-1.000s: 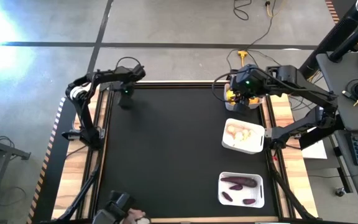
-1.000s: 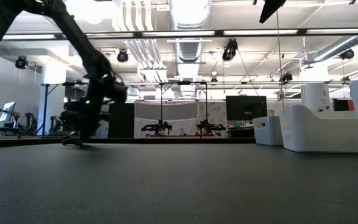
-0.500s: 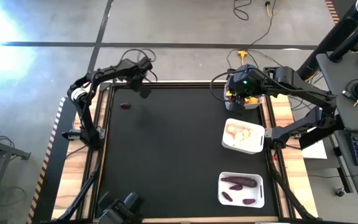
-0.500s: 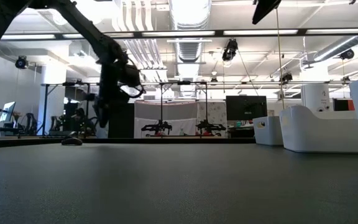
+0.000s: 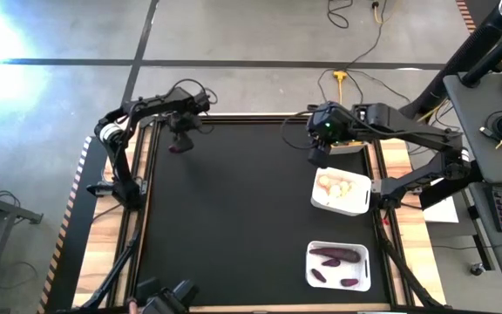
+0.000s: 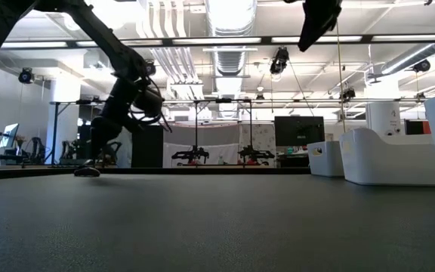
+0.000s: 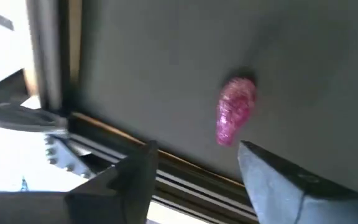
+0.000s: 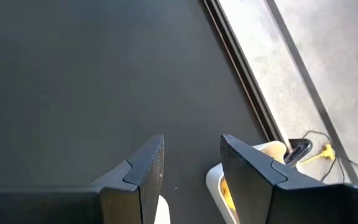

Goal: Sort produce into baskets
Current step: Put the eggplant into the bottom white bin

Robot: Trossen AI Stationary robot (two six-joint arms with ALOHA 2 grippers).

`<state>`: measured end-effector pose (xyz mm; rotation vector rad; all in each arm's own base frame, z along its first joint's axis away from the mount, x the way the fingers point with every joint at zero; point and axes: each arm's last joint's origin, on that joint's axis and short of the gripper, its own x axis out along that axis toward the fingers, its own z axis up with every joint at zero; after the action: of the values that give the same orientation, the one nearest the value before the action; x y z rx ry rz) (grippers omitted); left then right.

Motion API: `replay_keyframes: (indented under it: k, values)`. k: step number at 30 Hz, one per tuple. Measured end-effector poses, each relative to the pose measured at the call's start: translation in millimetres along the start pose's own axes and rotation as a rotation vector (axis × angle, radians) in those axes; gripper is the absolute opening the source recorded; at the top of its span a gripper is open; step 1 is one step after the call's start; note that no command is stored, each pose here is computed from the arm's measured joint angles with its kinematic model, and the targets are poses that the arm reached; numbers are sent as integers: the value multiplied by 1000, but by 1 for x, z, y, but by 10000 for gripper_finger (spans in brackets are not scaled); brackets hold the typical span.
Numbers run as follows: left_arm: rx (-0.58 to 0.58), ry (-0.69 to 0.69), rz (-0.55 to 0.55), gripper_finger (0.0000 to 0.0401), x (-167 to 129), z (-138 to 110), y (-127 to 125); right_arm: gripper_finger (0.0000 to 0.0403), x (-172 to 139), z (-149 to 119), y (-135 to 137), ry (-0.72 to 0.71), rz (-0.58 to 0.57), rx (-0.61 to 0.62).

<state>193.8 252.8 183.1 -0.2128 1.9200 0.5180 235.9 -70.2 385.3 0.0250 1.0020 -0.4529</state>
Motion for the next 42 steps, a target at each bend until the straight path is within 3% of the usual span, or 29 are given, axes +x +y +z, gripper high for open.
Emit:
replay_keyframes:
  k: [6,13,18,22,25,31,36,42]
  values:
    - [115,44,-23,249,23,-5,-12,151,7,5,2,-64,2,61]
    - [113,-17,9,241,49,-3,-23,151,7,11,2,-122,7,127]
    - [117,-59,-56,183,50,-2,-26,151,7,12,2,-140,16,217]
    - [97,-67,-76,86,49,0,-26,151,7,12,3,-138,24,313]
    - [33,-140,-150,20,41,6,-23,151,7,12,4,-136,27,344]
    - [-79,-381,-457,45,4,30,-30,151,25,3,10,-89,31,327]
    - [-93,-525,-593,37,-34,55,-64,151,51,-5,32,-90,186,308]
    - [102,-643,-570,32,-63,70,-145,151,77,-20,67,-139,284,309]
